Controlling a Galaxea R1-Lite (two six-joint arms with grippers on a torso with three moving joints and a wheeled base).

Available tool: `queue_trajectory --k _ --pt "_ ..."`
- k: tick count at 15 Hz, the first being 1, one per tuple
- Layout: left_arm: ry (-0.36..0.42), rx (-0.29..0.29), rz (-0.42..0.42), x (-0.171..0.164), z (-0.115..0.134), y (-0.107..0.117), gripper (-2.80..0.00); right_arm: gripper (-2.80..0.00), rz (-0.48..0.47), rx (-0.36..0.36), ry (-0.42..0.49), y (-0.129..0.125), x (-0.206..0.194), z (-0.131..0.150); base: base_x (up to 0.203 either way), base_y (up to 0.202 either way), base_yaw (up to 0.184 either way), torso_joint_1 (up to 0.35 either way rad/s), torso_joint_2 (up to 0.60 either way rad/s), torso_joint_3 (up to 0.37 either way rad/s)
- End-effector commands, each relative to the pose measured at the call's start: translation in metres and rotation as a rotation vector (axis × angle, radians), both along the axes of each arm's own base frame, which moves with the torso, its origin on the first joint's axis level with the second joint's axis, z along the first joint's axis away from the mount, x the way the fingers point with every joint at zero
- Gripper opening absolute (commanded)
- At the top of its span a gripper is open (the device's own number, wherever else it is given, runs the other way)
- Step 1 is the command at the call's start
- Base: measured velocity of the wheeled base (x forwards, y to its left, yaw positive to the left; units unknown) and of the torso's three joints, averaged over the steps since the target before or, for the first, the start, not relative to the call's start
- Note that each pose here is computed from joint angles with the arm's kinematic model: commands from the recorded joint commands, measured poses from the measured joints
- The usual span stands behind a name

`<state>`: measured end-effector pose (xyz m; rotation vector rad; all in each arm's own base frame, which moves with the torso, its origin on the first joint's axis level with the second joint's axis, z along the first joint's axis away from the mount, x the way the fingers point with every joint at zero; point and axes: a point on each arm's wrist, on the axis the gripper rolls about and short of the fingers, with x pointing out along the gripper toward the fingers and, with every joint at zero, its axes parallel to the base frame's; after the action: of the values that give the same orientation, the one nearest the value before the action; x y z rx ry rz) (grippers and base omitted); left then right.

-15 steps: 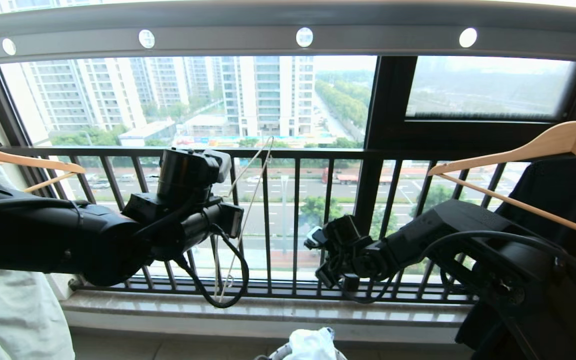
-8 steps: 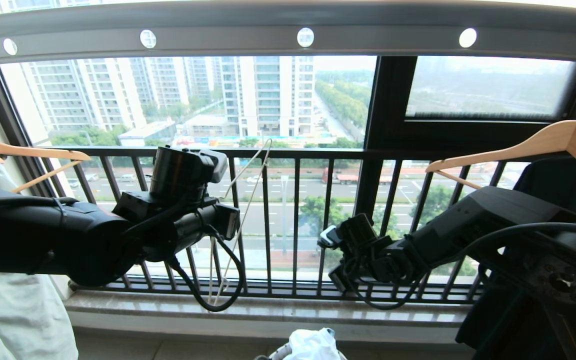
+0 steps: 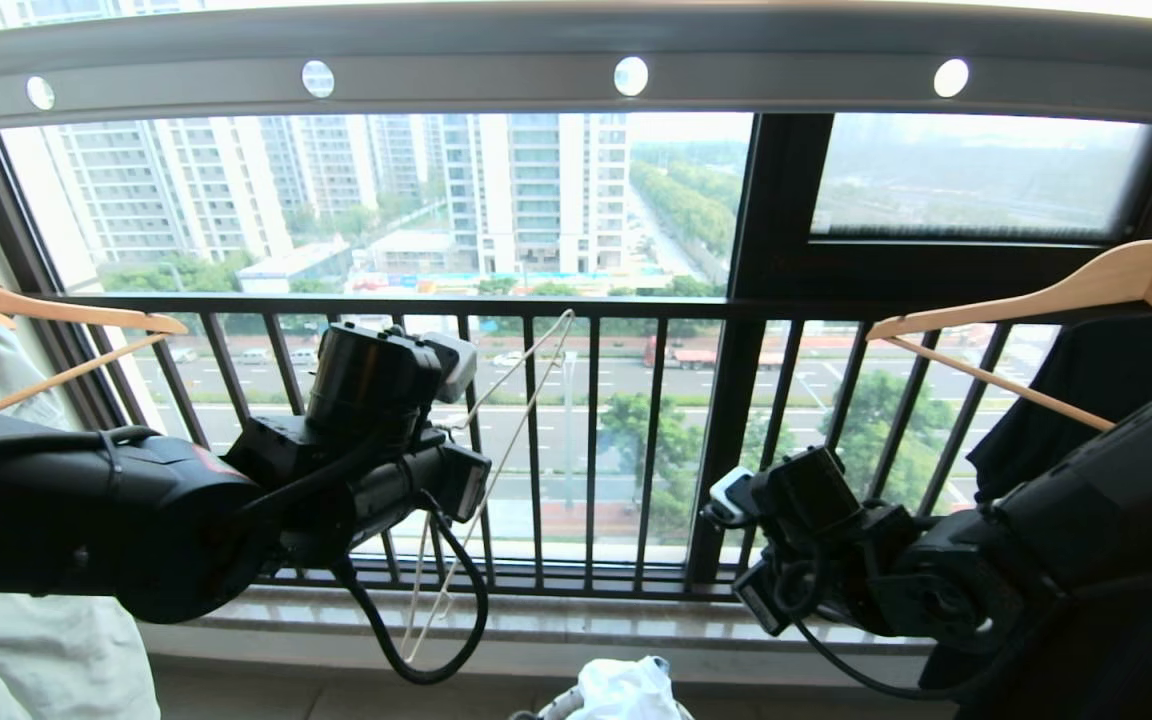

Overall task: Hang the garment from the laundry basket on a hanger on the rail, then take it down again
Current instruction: Hang the clothes rack on the clothesline

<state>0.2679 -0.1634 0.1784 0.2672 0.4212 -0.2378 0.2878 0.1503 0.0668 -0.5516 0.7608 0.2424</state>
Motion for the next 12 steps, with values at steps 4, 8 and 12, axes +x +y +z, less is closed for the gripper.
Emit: queue_trajectory --k 4,8,12 --pt "-0.016 0.012 -0.003 -0.04 0.007 0.025 -2.8 -2.8 -0.042 0.065 -0.241 -0.036 -0.072 0.078 0.0 0.0 0.0 0.0 0.0 0.0" --pt "-0.003 0.012 0.039 -0.069 0.0 0.055 -2.8 -2.8 -0.227 0.014 -0.376 -0.076 -0.115 0.114 0.0 0.0 0.0 0.0 0.0 0.0" --pt "-0.025 -0.028 0.093 -0.096 -0.001 0.08 -2.8 -2.8 -0.459 0.061 -0.611 -0.125 -0.172 0.161 0.0 0.0 0.0 0.0 0.0 0.0"
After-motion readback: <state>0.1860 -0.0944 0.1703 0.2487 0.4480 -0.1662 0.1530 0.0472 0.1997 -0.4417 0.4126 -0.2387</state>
